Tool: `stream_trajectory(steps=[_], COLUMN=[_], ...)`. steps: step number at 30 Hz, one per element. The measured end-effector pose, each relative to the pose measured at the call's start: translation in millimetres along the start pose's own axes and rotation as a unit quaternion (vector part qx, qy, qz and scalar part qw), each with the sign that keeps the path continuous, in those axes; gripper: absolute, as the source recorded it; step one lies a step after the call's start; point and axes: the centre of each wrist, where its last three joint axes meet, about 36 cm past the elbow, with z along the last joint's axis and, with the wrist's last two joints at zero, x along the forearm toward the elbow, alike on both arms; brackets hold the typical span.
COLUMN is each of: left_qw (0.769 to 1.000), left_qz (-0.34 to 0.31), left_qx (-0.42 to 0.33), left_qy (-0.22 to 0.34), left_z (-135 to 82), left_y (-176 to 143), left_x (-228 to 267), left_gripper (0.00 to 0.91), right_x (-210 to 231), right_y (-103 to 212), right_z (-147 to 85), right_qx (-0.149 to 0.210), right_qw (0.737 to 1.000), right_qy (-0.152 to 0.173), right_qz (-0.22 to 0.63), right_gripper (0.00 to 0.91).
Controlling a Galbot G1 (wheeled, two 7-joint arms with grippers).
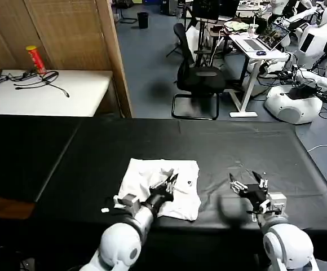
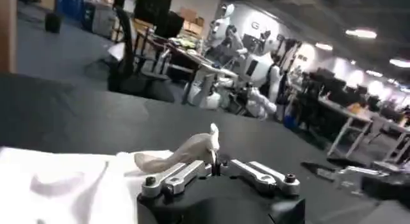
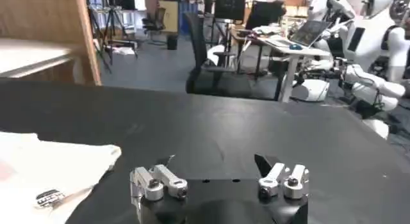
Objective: Fold and organize the clothes.
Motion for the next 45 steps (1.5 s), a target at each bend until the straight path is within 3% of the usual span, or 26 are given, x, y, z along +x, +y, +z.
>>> stream_trajectory(steps=[10,11,12,21,24,27,32,38,45], left_qw=[1.000,1.000,1.000,0.995,0.990,0.992,0.997,0.988,0.978], left_qz=[0.004,0.006,0.007,0.059,0.075,0.066,0.015,-0.060,-0.096], left_qx=[0.025,0.027,0.029,0.085,0.119,0.103,-0.007,-0.123,-0.174], left_qy=[0.008,0.007,0.006,0.007,-0.007,-0.031,-0.072,-0.076,-0.064], left_z=[22.0,23.5,25.3,29.6,20.3,6.7,-20.6,-47.6,-49.5], left_y=[-15.1,-15.9,-16.5,-17.7,-13.9,-3.6,34.8,94.6,116.7], left_x=[-15.4,-16.4,-17.5,-25.8,-24.2,-22.2,-19.4,10.0,32.9], left_gripper=[0.000,0.673,0.878,0.878,0.878,0.878,0.878,0.878,0.878], right_x=[-5.6,-6.0,-6.2,-11.6,-13.0,-14.6,-26.0,-48.4,-76.1], right_y=[3.7,4.9,6.2,2.3,3.8,7.2,17.3,51.9,91.0], right_z=[-6.0,-6.3,-7.2,-24.4,-31.4,-36.6,-35.9,-24.1,-16.1], right_qx=[0.005,0.003,0.000,-0.027,-0.029,-0.024,0.012,0.080,0.144], right_qw=[1.000,1.000,1.000,0.997,0.995,0.993,0.988,0.975,0.962], right_qy=[-0.002,-0.001,-0.001,0.003,0.003,0.001,0.013,0.034,0.064], right_qz=[-0.021,-0.024,-0.030,-0.070,-0.092,-0.118,-0.156,-0.203,-0.221], right_gripper=[0.878,0.878,0.878,0.878,0.878,0.878,0.878,0.878,0.878])
